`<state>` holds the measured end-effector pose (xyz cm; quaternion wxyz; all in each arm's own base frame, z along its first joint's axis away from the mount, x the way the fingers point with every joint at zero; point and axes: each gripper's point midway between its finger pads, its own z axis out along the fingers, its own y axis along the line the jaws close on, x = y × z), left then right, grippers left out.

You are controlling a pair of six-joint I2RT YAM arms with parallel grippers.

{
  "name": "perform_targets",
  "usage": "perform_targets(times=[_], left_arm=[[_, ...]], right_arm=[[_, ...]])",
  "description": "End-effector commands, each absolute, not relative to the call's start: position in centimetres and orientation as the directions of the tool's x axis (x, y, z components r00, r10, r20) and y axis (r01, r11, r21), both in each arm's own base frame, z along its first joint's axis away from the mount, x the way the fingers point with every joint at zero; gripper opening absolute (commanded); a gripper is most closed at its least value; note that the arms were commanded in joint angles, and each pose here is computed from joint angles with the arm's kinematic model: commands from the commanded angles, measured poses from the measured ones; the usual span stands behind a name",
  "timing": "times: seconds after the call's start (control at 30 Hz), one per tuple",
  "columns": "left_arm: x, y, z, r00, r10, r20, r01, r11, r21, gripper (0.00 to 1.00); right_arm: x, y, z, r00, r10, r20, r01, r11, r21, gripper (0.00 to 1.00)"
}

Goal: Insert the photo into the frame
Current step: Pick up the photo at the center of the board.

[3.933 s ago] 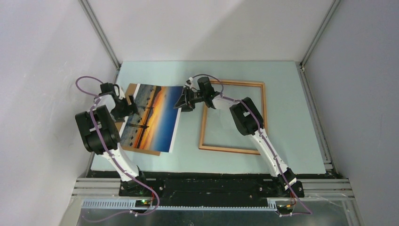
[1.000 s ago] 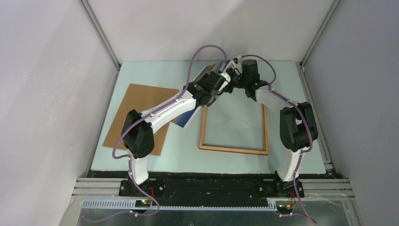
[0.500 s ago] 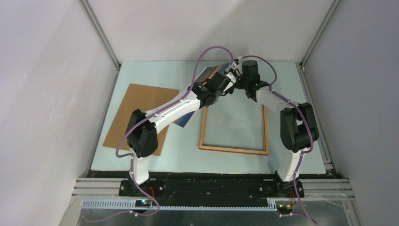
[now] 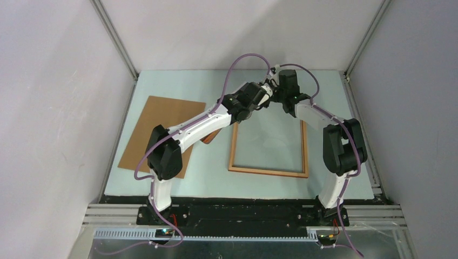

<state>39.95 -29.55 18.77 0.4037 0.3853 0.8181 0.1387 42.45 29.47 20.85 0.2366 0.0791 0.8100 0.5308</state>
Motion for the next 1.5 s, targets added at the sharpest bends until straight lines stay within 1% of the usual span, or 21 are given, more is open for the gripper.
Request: perform_targets(times=[0.0,0.03,0.07,0.1,0.13,0.17,0.2,0.23,0.27,0.3,0.33,0.4,0.6,0.73,0.87,1.17,1.47], left_arm=[[41.2,-29.5,21.5,-0.352,0.723,-0.595,0.466,0.686,0.558,0.00],[41.2,-29.5,21.7,-0.350,0.720,-0.599,0.464,0.689,0.557,0.00],[41.2,-29.4,21.9,-0.350,0.718,-0.602,0.463,0.691,0.556,0.00],[41.1,-29.3,22.1,-0.348,0.715,-0.607,0.460,0.694,0.554,0.00],[41.1,-29.3,22.3,-0.346,0.714,-0.609,0.460,0.695,0.553,0.00],[41.1,-29.3,22.6,-0.343,0.711,-0.614,0.458,0.697,0.552,0.00],[41.0,-29.2,22.9,-0.340,0.709,-0.618,0.455,0.699,0.551,0.00],[41.1,-29.1,23.2,-0.339,0.705,-0.623,0.450,0.703,0.551,0.00],[41.0,-29.1,23.6,-0.335,0.703,-0.628,0.448,0.705,0.550,0.00],[41.0,-29.0,23.8,-0.334,0.700,-0.631,0.445,0.708,0.549,0.00],[41.0,-29.0,24.2,-0.330,0.695,-0.639,0.441,0.712,0.547,0.00],[41.0,-29.0,24.8,-0.325,0.687,-0.650,0.434,0.719,0.543,0.00],[41.1,-28.5,26.7,-0.310,0.666,-0.678,0.412,0.737,0.536,0.00],[41.0,-28.0,28.1,-0.300,0.649,-0.699,0.396,0.752,0.528,0.00],[40.7,-27.3,29.9,-0.281,0.636,-0.719,0.379,0.761,0.526,0.00],[39.4,-26.4,34.3,-0.223,0.576,-0.787,0.366,0.797,0.480,0.00],[36.3,-25.8,38.1,-0.178,0.442,-0.879,0.410,0.845,0.342,0.00]], right_arm=[[41.5,28.9,24.4,-0.855,0.377,-0.356,-0.195,0.403,0.894,0.15],[41.6,28.8,24.4,-0.853,0.380,-0.357,-0.194,0.404,0.894,0.18],[41.6,28.7,24.6,-0.850,0.383,-0.362,-0.197,0.407,0.892,0.27],[41.6,28.5,24.8,-0.847,0.388,-0.364,-0.195,0.410,0.891,0.31],[41.7,28.3,24.9,-0.841,0.392,-0.373,-0.199,0.417,0.887,0.40],[41.8,27.8,25.2,-0.834,0.399,-0.381,-0.202,0.423,0.884,0.44],[41.9,27.5,25.3,-0.828,0.406,-0.386,-0.201,0.429,0.881,0.55],[42.0,26.9,25.7,-0.819,0.416,-0.395,-0.204,0.432,0.878,0.62],[42.3,26.3,26.0,-0.811,0.428,-0.400,-0.202,0.436,0.877,0.75],[42.3,25.9,26.6,-0.802,0.434,-0.411,-0.212,0.437,0.874,0.82],[42.6,25.2,26.9,-0.790,0.448,-0.419,-0.213,0.440,0.872,0.91],[42.7,23.9,27.5,-0.775,0.465,-0.427,-0.206,0.453,0.868,0.98],[42.9,19.2,30.0,-0.704,0.511,-0.494,-0.225,0.499,0.837,0.99],[42.7,16.6,30.6,-0.657,0.492,-0.572,-0.262,0.562,0.784,0.99],[42.1,14.8,30.9,-0.627,0.462,-0.628,-0.284,0.614,0.736,0.99],[41.6,9.2,30.1,-0.599,0.464,-0.653,-0.226,0.684,0.693,0.99],[40.2,5.9,28.9,-0.578,0.468,-0.668,-0.185,0.723,0.666,0.99]])
